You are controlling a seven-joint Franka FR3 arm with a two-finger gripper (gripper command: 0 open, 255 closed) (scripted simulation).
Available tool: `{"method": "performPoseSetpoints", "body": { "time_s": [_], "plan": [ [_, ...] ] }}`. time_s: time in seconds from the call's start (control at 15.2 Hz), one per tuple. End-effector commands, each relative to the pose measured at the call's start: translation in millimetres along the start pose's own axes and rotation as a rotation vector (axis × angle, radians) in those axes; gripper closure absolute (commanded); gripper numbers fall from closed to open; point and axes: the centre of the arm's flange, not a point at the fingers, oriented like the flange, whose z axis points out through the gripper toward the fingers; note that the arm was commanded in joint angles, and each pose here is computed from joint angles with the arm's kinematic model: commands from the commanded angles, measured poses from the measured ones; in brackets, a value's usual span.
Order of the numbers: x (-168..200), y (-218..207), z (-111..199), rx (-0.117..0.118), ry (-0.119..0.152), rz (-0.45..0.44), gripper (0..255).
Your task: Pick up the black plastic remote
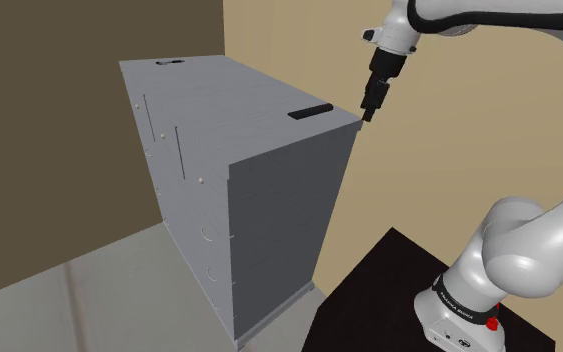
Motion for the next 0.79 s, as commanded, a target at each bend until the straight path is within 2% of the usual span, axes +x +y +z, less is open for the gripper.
{"method": "performPoseSetpoints", "body": {
  "time_s": [0.0,0.73],
  "plan": [
    [16,21,6,-0.006,-0.009,-0.113,0],
    [133,100,33,-0.03,-0.052,-0.687,0]
  ]
}}
